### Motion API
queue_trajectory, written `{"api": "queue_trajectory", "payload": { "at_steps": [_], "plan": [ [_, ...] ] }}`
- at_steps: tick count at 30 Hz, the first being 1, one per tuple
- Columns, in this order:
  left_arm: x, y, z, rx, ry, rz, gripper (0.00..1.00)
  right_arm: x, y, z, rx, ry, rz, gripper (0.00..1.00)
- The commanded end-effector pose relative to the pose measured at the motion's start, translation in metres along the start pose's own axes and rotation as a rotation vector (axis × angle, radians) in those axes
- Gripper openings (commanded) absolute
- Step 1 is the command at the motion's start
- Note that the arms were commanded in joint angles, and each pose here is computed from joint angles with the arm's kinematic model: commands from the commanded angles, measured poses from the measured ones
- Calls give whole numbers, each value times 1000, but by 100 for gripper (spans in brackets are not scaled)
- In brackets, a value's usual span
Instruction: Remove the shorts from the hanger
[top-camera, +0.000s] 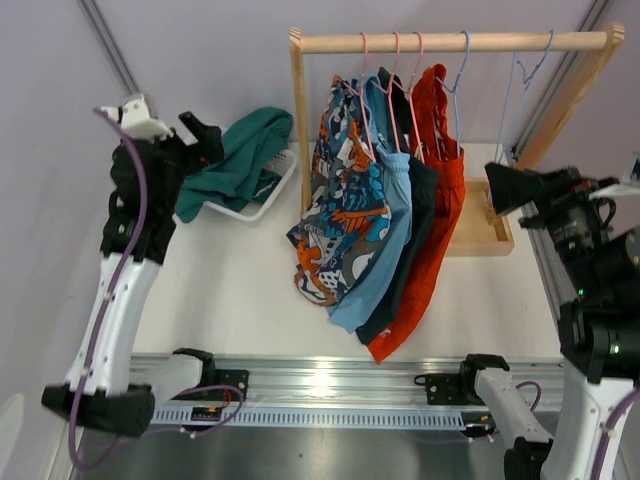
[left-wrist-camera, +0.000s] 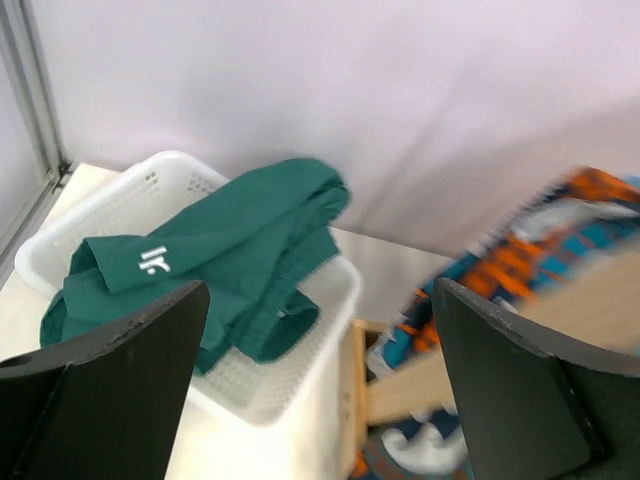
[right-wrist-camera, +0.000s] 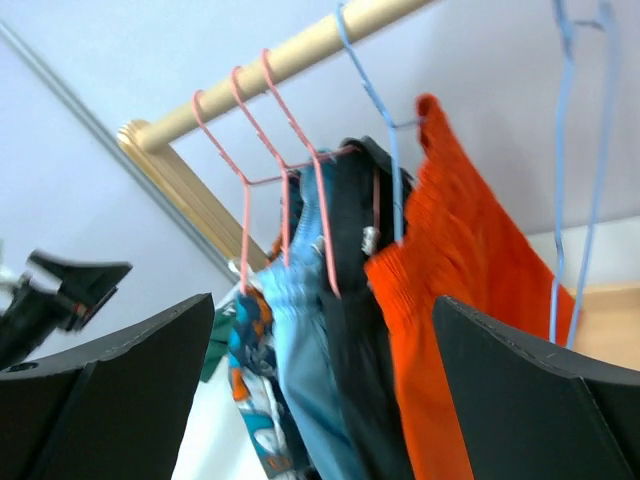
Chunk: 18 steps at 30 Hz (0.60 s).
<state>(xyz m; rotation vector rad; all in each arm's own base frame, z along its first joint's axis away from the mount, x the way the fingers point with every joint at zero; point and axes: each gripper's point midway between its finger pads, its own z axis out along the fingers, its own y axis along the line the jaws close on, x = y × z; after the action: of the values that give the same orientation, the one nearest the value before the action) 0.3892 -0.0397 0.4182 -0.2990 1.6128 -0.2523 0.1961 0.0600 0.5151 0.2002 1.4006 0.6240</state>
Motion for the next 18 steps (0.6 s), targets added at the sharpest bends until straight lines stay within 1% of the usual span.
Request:
{"api": "queue_trajectory", "payload": {
  "at_steps": [1,2,3,4,5,6,8,9,10,11,14,18],
  "plan": [
    [57,2,-33,41,114,35,99,-15,13,51,-103,32,18,99],
    [64,-3,-43,62,122,36,99,-16,13,60,-105,41,16,99],
    [80,0,-50,67,150,42,99,-18,10,68,-97,46,13,99],
    [84,0,-58,78,150,44,99,-25,14,75,-104,37,7,99],
    [90,2,-71,92,152,41,99,-18,4,93,-88,65,3,99],
    [103,5,-77,96,175,47,99,-17,2,101,-81,70,-1,99],
    [116,12,-90,102,193,56,99,-14,-7,123,-53,87,-9,99],
    [118,14,-93,101,196,64,99,-13,-12,129,-39,91,-8,99],
    [119,16,-95,97,196,75,99,-4,-6,136,-53,113,0,99],
    [129,22,-97,87,216,87,99,2,-8,147,-49,130,3,99],
    [138,27,-100,85,228,112,99,18,-6,162,-40,158,-9,99],
    [154,29,-100,99,254,118,99,39,-14,178,4,183,-31,95]
  ]
}}
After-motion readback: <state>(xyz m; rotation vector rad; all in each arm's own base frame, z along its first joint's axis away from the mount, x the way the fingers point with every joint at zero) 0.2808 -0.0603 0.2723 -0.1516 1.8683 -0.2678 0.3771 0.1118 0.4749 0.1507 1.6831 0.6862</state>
